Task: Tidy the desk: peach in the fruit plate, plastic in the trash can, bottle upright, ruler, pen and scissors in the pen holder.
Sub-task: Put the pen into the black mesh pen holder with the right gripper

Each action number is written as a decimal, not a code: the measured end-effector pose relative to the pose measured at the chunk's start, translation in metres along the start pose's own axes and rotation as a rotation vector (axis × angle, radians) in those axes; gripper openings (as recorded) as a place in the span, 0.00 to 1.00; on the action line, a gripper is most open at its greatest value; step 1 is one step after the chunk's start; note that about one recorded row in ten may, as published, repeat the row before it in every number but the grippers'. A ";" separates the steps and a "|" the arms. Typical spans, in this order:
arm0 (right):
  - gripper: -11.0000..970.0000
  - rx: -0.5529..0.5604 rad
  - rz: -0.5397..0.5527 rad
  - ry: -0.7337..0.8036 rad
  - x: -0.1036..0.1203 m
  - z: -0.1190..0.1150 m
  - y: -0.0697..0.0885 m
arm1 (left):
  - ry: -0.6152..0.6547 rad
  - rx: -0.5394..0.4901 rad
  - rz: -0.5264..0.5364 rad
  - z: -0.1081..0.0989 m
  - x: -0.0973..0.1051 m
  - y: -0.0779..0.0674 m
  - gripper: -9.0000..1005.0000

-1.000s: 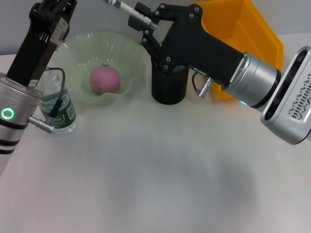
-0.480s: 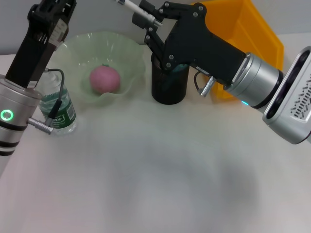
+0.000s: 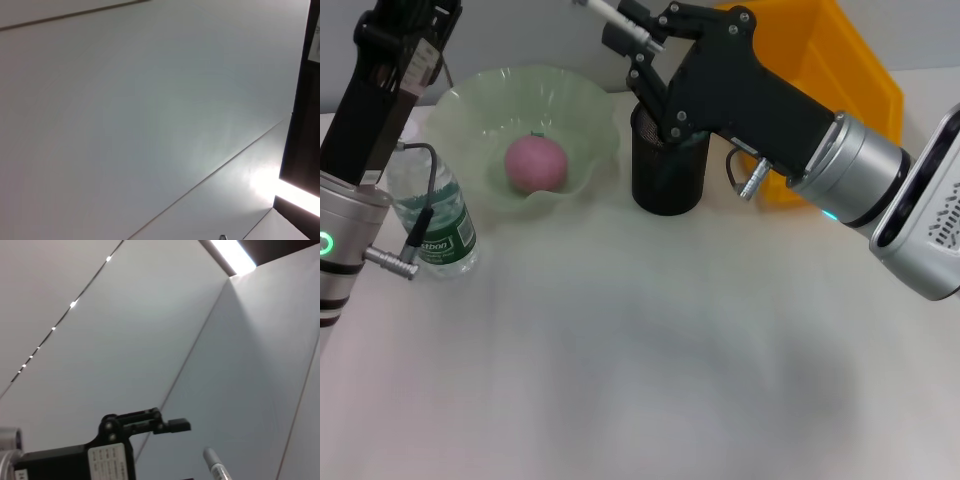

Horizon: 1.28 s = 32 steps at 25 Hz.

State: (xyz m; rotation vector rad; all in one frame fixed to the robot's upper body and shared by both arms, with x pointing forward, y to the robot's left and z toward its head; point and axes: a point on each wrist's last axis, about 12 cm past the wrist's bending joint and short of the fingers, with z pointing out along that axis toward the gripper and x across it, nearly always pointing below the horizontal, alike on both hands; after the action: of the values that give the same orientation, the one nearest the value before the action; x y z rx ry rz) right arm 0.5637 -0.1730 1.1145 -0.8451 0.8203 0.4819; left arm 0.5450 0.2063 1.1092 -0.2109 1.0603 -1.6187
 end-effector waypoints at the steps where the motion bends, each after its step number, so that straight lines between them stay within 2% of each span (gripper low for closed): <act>1: 0.14 0.006 0.002 -0.002 0.000 0.000 0.000 | -0.001 0.000 0.001 0.000 0.000 0.000 0.47; 3: 0.14 0.018 0.006 -0.004 -0.001 -0.002 0.000 | -0.002 0.000 0.003 -0.001 -0.001 0.000 0.59; 7: 0.14 0.103 0.043 -0.013 -0.002 -0.008 -0.005 | 0.024 0.018 0.026 -0.002 -0.003 -0.001 0.65; 10: 0.14 0.182 0.120 -0.030 -0.003 -0.016 -0.012 | 0.122 0.060 0.089 -0.002 -0.007 -0.003 0.69; 14: 0.14 0.190 0.277 -0.052 -0.011 -0.036 -0.038 | 0.311 0.119 0.206 -0.003 -0.011 -0.006 0.70; 17: 0.14 0.135 0.389 -0.011 -0.022 -0.044 -0.063 | 0.456 0.156 0.301 -0.010 -0.014 -0.008 0.70; 20: 0.14 0.047 0.492 0.109 -0.036 -0.041 -0.085 | 0.562 0.186 0.393 -0.021 -0.016 -0.011 0.70; 24: 0.14 -0.080 0.595 0.398 -0.058 -0.022 -0.109 | 0.666 0.226 0.513 -0.034 -0.020 -0.017 0.70; 27: 0.14 -0.116 0.601 0.581 -0.075 -0.006 -0.123 | 0.703 0.230 0.544 -0.039 -0.021 -0.018 0.69; 32: 0.14 -0.108 0.580 0.803 -0.100 0.015 -0.137 | 0.754 0.173 0.574 -0.052 -0.023 -0.015 0.69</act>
State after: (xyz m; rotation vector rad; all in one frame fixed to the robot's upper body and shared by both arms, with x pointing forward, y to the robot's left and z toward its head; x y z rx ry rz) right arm 0.6005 -0.2477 1.2632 -0.8998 1.8195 0.7071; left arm 0.5104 0.2523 1.0988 0.8131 1.3602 -1.2490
